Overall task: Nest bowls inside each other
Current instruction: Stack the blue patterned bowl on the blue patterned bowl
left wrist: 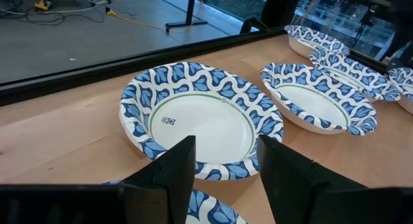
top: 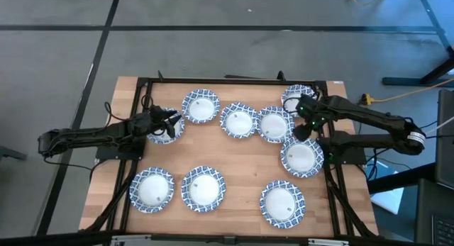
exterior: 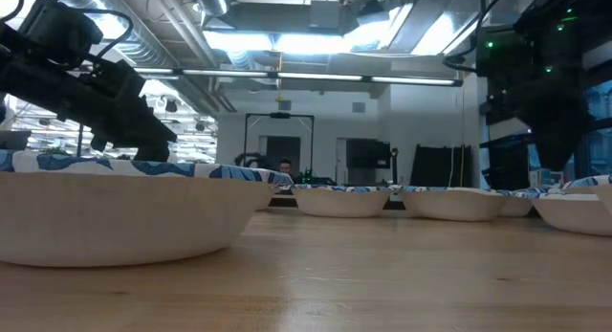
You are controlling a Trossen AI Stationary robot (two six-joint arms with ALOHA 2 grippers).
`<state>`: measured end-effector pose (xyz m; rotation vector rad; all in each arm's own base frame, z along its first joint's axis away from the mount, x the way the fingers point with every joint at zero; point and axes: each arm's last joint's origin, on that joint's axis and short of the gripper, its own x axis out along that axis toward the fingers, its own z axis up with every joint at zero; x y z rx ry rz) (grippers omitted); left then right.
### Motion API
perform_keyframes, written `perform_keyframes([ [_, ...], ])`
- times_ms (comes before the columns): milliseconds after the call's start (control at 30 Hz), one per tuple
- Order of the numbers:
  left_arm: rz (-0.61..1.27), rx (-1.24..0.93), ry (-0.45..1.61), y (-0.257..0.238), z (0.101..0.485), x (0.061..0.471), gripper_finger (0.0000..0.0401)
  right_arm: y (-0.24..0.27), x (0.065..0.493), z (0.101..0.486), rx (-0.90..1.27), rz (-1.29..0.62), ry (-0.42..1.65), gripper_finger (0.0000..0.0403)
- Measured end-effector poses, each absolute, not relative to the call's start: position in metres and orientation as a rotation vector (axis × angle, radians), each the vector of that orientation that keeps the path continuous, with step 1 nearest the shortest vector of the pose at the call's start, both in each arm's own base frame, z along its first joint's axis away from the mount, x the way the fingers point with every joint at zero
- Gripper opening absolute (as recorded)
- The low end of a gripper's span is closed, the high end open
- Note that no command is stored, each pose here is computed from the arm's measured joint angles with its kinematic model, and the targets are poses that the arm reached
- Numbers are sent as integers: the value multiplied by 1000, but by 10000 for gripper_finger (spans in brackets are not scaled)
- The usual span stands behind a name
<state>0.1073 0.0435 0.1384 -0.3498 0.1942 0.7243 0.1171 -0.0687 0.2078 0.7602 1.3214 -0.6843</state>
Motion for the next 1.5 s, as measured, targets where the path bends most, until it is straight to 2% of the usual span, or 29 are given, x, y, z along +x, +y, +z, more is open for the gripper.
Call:
perform_keyframes([
  [367,724,-350,194,44,139,107,160,-68,119,201,758,-623,1429,198],
  [1033,724,-350,194,44,138,107,160,-62,148,172,657,-479,1645,192],
  [1200,724,-350,194,44,139,107,160,-61,151,168,655,-467,1672,140],
  [1400,724,-350,194,44,139,107,160,-61,153,167,673,-435,1659,27],
  [1500,724,-350,194,44,138,107,160,-60,154,167,687,-422,1652,12],
])
